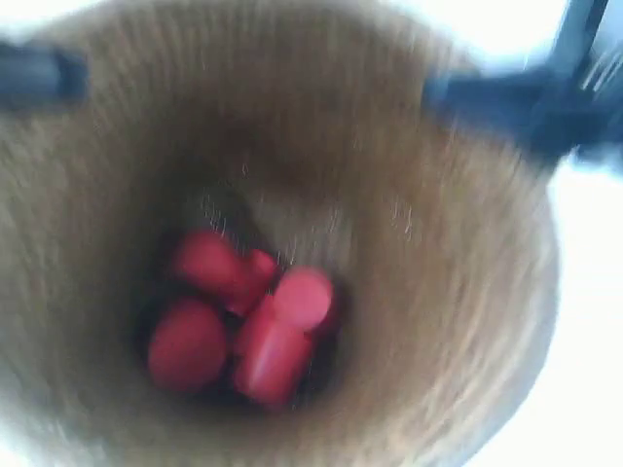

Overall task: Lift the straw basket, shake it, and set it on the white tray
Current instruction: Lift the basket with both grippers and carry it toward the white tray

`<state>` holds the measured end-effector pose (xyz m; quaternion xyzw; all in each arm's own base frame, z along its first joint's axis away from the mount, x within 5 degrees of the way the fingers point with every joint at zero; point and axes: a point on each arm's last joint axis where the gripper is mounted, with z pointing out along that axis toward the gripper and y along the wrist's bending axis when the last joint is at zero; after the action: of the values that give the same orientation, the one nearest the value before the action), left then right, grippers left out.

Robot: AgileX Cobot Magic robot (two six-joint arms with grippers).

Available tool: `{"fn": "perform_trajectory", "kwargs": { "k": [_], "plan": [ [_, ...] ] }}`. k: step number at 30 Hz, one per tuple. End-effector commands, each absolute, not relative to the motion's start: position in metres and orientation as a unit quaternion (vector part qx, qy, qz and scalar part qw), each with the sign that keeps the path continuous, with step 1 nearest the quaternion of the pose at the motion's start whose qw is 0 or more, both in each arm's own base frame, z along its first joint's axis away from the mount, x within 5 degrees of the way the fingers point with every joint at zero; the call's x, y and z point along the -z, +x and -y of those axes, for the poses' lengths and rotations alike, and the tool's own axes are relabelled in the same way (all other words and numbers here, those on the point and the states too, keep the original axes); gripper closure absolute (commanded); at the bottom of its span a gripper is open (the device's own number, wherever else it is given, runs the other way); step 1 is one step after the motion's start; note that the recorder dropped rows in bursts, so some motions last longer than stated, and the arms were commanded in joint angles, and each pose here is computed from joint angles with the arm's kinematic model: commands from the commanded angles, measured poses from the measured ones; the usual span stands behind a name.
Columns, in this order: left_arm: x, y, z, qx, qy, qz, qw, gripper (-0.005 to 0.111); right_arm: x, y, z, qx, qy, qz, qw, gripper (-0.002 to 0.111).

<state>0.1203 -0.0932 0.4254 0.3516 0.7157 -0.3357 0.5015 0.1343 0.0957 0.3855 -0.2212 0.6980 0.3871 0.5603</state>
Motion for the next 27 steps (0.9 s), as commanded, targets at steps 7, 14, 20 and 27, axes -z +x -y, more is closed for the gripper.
{"fn": "perform_trajectory", "kwargs": {
  "k": [7, 14, 20, 27],
  "plan": [
    [-0.38, 0.126, 0.089, 0.347, 0.273, -0.744, 0.501, 0.107, -0.339, 0.144, -0.087, -0.359, -0.149, -0.746, 0.54, 0.108],
    [-0.458, 0.085, 0.086, 0.327, 0.364, -0.655, 0.576, 0.107, -0.446, 0.099, -0.086, -0.41, -0.233, -0.616, 0.631, 0.108],
    [-0.372, 0.123, 0.081, 0.301, 0.261, -0.757, 0.518, 0.107, -0.322, 0.155, -0.086, -0.333, -0.136, -0.761, 0.54, 0.108],
    [-0.448, 0.09, 0.083, 0.314, 0.342, -0.678, 0.57, 0.107, -0.419, 0.125, -0.092, -0.402, -0.213, -0.66, 0.598, 0.108]
  ]
}}
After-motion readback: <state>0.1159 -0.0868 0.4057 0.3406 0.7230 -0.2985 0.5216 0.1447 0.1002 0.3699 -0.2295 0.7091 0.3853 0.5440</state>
